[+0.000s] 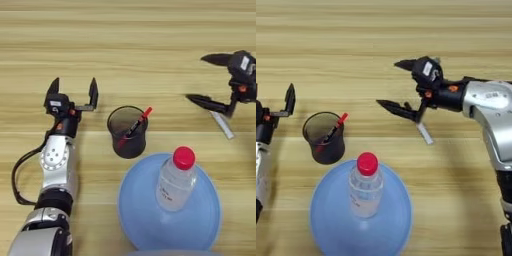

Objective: Move the objects on the table

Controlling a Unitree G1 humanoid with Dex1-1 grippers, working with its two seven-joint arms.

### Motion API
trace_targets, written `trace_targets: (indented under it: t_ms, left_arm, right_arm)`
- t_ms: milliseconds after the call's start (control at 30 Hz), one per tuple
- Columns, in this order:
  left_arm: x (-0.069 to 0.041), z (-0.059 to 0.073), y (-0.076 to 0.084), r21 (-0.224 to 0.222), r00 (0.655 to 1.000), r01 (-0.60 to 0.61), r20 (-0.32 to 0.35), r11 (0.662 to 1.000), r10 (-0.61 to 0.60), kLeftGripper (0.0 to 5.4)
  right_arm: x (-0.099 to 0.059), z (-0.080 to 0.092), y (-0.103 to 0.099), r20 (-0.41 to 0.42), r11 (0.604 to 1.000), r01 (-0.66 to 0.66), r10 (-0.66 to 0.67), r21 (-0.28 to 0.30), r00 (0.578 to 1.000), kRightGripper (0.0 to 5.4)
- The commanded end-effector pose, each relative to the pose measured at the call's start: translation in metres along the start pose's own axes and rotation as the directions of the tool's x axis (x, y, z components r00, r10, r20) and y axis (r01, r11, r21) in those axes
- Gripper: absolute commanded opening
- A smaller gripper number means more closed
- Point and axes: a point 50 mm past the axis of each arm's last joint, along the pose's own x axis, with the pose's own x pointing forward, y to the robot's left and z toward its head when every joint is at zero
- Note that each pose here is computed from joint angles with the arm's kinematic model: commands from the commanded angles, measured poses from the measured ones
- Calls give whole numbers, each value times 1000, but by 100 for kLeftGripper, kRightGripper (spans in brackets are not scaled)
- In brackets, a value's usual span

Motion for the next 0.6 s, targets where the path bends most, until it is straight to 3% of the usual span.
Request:
trace_targets:
  t_ms: [33,233,400,600]
  left_arm:
    - [2,1,1,2,1000,3,2,1000,-3,540]
    - [3,0,3,0,1000,2,0,1000,-2,540]
    - [3,1,4,1,1000,3,-1,1000,-3,540]
    - [4,1,5,2,1000,3,-2,1000,-3,540]
  right_arm:
    - [-11,-2,-2,48,988,153,-153,8,987,537]
    - [-20,-15,0,71,940,334,-338,68,938,537]
    - [-24,-31,5,45,901,423,-429,97,902,537]
    - [-20,-64,20,-45,867,483,-482,124,875,537]
